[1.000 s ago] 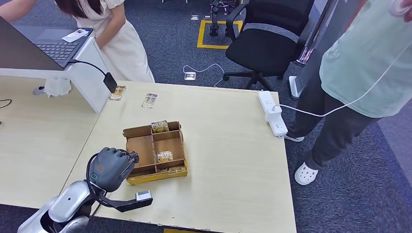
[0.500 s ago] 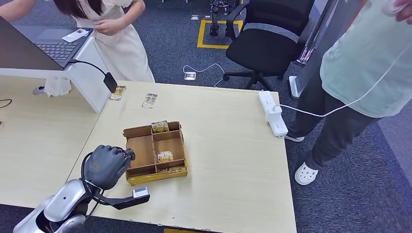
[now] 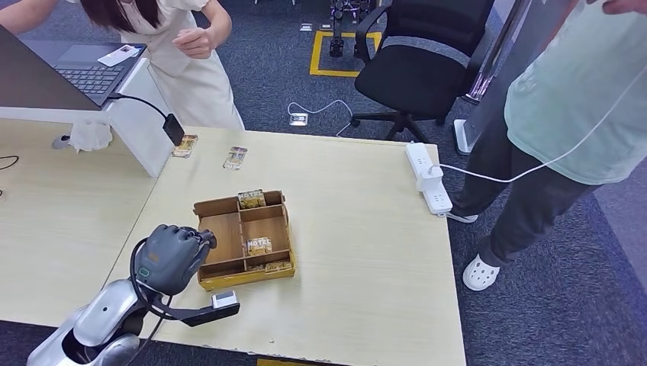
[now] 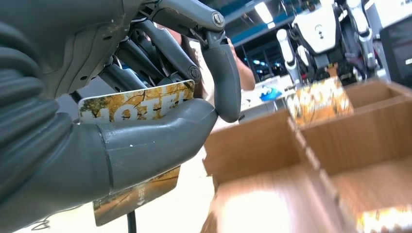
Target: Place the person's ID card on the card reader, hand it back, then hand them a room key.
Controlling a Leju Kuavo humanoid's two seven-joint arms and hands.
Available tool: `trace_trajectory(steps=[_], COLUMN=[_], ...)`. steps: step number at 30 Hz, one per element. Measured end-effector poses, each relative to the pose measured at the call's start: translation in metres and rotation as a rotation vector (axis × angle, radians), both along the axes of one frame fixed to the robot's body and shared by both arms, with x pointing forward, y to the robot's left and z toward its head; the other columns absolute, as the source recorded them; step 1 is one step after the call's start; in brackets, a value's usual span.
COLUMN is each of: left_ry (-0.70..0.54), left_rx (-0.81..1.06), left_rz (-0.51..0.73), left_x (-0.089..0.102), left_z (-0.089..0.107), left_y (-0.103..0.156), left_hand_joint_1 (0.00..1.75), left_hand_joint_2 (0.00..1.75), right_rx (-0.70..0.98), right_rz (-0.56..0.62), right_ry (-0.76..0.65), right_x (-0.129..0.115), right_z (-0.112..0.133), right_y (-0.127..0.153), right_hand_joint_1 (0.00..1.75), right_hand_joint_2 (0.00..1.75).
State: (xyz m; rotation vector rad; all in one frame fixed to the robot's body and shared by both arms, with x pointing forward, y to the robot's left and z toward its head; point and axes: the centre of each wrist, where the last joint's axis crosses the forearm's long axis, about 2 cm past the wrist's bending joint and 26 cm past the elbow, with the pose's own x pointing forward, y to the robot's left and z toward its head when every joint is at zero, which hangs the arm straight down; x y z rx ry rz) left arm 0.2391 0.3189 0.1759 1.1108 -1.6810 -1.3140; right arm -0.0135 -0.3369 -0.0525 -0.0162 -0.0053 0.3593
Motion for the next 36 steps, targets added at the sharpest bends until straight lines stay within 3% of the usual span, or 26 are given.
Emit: trace_trajectory(steps=[10, 22, 36], left_ry=[-0.086, -0.158, -0.187], left_rx=[-0.048, -0.143, -0.178], left_rz=[0.024, -0.017, -0.053], left_x=[0.026, 0.072, 0.089], left_z=[0.010, 0.036, 0.049], left_y=[-0.010, -0.042, -0.063], left_hand_joint_1=[1.75, 1.75, 1.75], left_hand_joint_2=[1.75, 1.75, 1.75], right_rx=[-0.014, -0.012, 0.004], right_rz=[0.043, 0.070, 0.075], right_ry=[-0.020, -0.023, -0.012], right_x=[0.006, 0.007, 0.004], right_z=[-0.002, -0.009, -0.014], right_y=[-0.002, 0.002, 0.006], right_hand_joint_1=[0.00, 0.00, 0.00], right_hand_joint_2=[0.00, 0.00, 0.00])
